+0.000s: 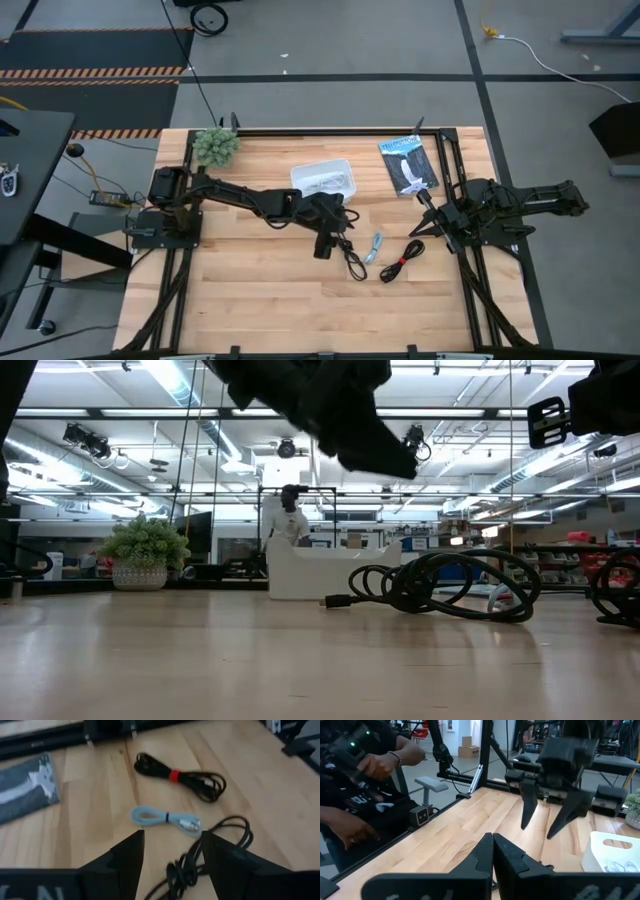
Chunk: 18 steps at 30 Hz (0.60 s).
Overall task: Pick and place USB-C Cables
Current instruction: Put the left black charger cable into the white bin
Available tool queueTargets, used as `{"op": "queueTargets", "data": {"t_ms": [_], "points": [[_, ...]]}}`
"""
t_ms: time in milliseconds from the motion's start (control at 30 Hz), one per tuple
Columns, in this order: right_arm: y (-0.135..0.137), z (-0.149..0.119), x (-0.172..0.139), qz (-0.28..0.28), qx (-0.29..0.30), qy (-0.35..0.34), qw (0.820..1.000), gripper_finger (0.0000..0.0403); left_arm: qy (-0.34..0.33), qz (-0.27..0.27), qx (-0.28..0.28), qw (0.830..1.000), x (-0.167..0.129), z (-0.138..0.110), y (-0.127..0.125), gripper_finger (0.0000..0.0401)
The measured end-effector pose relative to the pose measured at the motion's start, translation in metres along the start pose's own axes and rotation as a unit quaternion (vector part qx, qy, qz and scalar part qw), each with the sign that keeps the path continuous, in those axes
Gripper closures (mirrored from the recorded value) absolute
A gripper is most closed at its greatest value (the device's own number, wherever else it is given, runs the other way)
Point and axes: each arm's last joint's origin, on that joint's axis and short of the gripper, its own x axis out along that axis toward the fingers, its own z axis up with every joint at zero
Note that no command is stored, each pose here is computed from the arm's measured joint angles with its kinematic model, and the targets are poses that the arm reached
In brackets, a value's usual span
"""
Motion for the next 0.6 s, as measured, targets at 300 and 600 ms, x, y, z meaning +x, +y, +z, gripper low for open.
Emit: {"op": "queueTargets", "data": {"t_ms": [300, 600], "points": [[0.000, 0.000, 0.000, 0.000, -0.001, -0.002, 1.000, 0.0387, -0.001, 0.012, -0.003, 1.000, -0.016, 0.042, 0.019, 0.0231], [0.000, 0.000, 0.000, 0.000, -0.001, -0.002, 1.000, 0.0387, 0.011, 0.057, -0.041, 0.997, -0.055, 0.083, 0.070, 0.0254]]}}
